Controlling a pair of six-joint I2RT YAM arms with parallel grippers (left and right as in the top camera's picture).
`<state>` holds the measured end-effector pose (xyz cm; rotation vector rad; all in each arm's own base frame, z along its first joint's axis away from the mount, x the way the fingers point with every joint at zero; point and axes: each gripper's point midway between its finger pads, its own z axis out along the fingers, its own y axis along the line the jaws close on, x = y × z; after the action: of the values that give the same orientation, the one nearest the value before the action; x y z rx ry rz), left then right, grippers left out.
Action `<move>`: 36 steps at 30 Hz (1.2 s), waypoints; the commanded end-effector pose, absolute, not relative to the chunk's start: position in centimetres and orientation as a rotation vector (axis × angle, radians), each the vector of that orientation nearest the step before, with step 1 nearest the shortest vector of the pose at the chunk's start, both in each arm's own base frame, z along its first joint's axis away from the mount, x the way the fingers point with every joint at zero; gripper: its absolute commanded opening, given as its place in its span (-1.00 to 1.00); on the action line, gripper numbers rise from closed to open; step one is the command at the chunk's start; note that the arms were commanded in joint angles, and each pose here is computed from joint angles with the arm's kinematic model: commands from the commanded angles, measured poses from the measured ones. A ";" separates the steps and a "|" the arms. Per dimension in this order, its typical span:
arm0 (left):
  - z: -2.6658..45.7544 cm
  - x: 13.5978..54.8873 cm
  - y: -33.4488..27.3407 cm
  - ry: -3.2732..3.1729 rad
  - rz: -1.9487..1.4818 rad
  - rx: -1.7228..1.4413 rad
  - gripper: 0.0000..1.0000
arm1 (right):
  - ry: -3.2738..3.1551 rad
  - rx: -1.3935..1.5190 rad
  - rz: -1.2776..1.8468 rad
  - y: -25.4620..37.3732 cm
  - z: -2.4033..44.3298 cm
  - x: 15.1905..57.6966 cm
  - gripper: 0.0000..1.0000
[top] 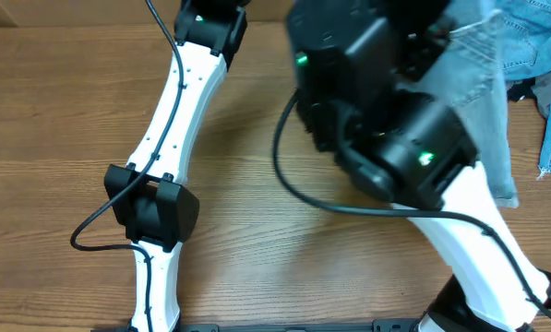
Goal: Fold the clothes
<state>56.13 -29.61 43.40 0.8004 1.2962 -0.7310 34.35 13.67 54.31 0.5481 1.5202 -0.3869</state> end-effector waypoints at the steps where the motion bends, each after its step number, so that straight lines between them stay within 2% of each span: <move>1: 38.5 59.5 -22.4 1.487 -0.604 0.801 -0.92 | 1.694 0.417 -0.164 19.4 49.2 36.4 -0.92; 3: 36.5 59.9 -20.3 1.572 -0.581 0.801 -0.92 | 1.855 0.422 -0.020 21.4 44.8 37.4 -0.92; 7: 34.4 59.4 -17.7 1.658 -0.514 0.859 -0.92 | 2.078 0.400 0.076 24.0 38.8 38.5 -0.92; 14: 33.2 60.1 -14.4 1.755 -0.402 0.807 -0.92 | 2.243 0.309 0.246 27.5 36.4 37.5 -0.92; 16: 33.1 60.3 -14.1 1.761 -0.385 0.797 -0.92 | 2.328 0.248 0.376 29.7 35.6 36.4 -0.92; 17: 33.3 60.4 -14.0 1.756 -0.377 0.793 -0.89 | 2.365 0.203 0.441 30.9 35.4 35.8 -0.92; 18: 33.5 60.8 -13.5 1.760 -0.343 0.763 -0.74 | 2.412 0.071 0.534 33.1 35.3 34.4 -0.92; 19: 33.9 61.5 -12.5 1.770 -0.296 0.703 -0.40 | 2.422 -0.019 0.566 34.2 35.3 33.5 -0.74; 20: 34.5 62.3 -11.3 1.781 -0.256 0.618 0.09 | 2.419 -0.112 0.576 35.3 35.4 32.5 -0.25; 21: 35.4 63.1 -9.7 1.784 -0.229 0.498 1.00 | 2.400 -0.222 0.561 36.2 35.5 31.7 0.25; 23: 36.9 63.7 -7.7 1.771 -0.218 0.367 1.00 | 2.340 -0.458 0.510 37.5 35.7 30.5 0.93; 24: 38.0 63.4 -6.6 1.762 -0.237 0.311 1.00 | 2.293 -0.635 0.455 38.1 35.6 29.6 1.00; 26: 39.6 62.8 -4.8 1.754 -0.278 0.211 1.00 | 2.260 -0.773 0.398 38.2 35.3 28.8 1.00; 30: 42.1 60.0 -3.5 1.758 -0.344 0.224 1.00 | 2.263 -0.679 0.307 35.9 35.5 31.0 1.00; 33: 42.2 57.3 -4.2 1.805 -0.329 0.341 0.92 | 2.286 -0.359 0.197 30.7 36.8 34.1 1.00; 36: 39.9 55.2 -7.3 1.901 -0.324 0.479 0.83 | 2.256 0.012 0.135 22.7 39.6 36.2 1.00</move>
<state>58.02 -2.81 38.19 0.2732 1.9352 -0.3136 34.66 31.11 33.58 -0.3918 2.3765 0.1690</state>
